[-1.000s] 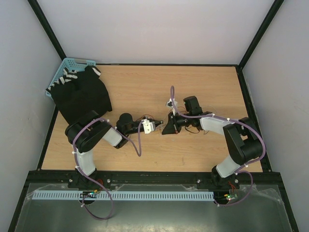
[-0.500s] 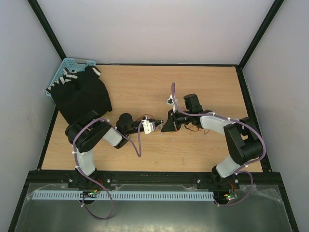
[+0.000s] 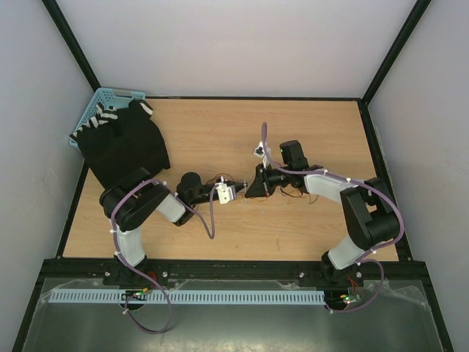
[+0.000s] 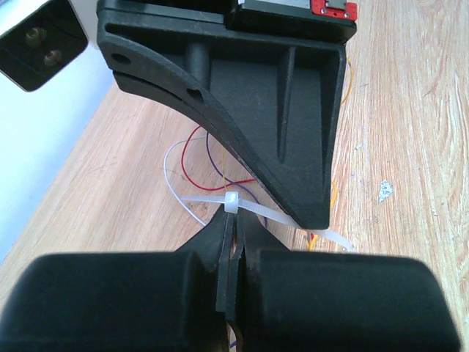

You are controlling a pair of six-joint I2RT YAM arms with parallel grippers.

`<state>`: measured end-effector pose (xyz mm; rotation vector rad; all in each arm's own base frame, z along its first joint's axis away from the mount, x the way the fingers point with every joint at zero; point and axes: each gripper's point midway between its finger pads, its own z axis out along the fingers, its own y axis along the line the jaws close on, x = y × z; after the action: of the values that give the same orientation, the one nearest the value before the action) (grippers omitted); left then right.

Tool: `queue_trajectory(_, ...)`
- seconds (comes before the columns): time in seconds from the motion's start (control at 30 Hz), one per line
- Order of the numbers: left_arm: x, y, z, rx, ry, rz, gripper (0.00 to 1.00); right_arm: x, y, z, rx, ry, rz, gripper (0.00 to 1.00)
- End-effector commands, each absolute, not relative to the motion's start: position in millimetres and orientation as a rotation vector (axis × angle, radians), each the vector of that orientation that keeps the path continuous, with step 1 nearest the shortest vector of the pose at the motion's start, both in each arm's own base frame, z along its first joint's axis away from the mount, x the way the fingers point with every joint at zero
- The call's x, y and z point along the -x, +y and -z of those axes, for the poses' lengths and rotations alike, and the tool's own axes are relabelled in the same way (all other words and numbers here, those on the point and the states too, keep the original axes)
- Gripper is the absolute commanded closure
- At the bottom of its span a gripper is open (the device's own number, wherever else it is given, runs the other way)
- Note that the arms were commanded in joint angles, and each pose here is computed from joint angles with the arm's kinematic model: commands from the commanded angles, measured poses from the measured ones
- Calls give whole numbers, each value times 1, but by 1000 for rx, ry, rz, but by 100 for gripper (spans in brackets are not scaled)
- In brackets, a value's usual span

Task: Zip-tie the wires
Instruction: Tie the cable at the center of the board.

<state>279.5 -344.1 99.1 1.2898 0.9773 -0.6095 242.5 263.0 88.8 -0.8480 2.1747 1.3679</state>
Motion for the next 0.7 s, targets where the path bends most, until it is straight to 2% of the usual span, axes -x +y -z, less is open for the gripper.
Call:
queue_trajectory(0.0,-274,-346,-97,-1303,947,609,100,-256,267,-106,853,2120,-1353,100)
queue_trajectory(0.67,-275,-347,-97,-1306,945,607,100,-271,266,-111,800,2135,-1318,100)
